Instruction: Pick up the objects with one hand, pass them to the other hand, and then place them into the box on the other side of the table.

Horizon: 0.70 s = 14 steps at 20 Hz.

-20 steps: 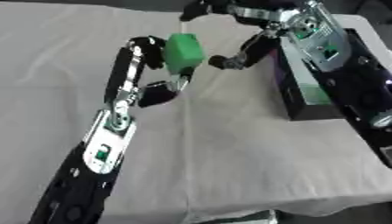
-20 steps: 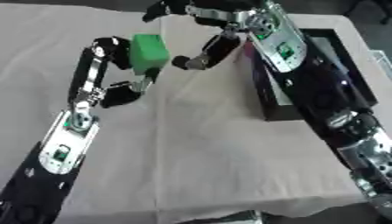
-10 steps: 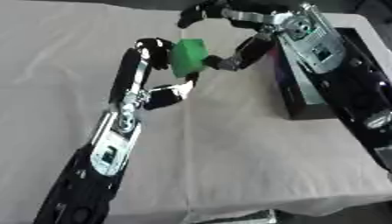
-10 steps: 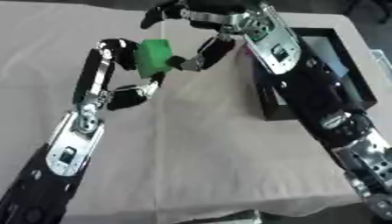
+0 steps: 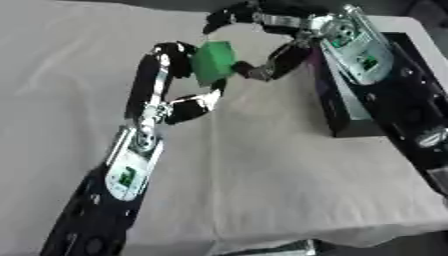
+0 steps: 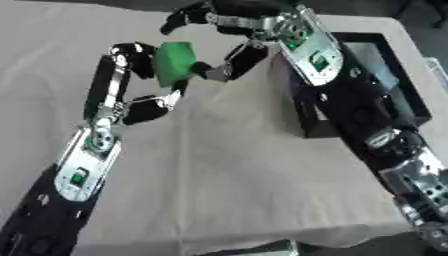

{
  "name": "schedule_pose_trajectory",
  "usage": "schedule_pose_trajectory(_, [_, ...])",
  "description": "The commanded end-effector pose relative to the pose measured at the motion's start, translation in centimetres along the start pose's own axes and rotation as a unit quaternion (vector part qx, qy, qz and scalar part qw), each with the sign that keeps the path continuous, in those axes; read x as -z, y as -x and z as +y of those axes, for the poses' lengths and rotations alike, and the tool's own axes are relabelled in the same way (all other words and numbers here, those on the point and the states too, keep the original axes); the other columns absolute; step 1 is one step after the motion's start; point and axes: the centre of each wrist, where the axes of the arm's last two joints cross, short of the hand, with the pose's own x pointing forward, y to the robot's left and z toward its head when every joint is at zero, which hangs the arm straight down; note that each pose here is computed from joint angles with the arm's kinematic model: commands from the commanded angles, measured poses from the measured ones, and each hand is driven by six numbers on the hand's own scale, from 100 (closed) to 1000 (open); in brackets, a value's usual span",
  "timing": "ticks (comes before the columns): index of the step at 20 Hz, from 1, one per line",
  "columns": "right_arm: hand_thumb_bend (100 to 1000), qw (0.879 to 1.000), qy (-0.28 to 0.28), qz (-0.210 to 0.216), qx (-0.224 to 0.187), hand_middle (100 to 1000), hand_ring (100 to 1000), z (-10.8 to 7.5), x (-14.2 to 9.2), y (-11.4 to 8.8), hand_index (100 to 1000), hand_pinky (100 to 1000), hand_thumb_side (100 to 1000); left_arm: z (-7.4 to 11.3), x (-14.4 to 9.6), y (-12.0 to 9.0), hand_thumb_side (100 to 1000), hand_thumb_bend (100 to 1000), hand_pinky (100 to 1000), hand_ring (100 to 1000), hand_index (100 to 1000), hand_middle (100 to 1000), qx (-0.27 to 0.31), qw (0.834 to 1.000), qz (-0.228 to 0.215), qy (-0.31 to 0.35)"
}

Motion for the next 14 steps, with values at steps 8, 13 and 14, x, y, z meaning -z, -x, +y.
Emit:
schedule_pose_trajectory(8, [178, 1.000, -0.008, -0.003, -0.012, 880, 999, -2.33, -0.62, -1.17, 934, 1000, 100, 0.00, 0.68, -1.08, 160, 100, 470, 425, 480, 384, -0.004, 1.000, -0.012, -0.010])
schedule_pose_trajectory(13, [164, 1.000, -0.014, 0.002, -0.012, 881, 1000, -1.83, -0.61, -0.83, 934, 1000, 100, -0.11, 0.69, -1.27, 161, 100, 469, 424, 479, 381, -0.003, 1.000, -0.016, -0.012])
schedule_pose_trajectory(14, [163, 1.000, -0.016, 0.002, -0.012, 882, 1000, -1.75, -0.57, -0.82, 934, 1000, 100, -0.13, 0.70, -1.30, 163, 100, 469, 423, 480, 381, -0.003, 1.000, -0.016, -0.013])
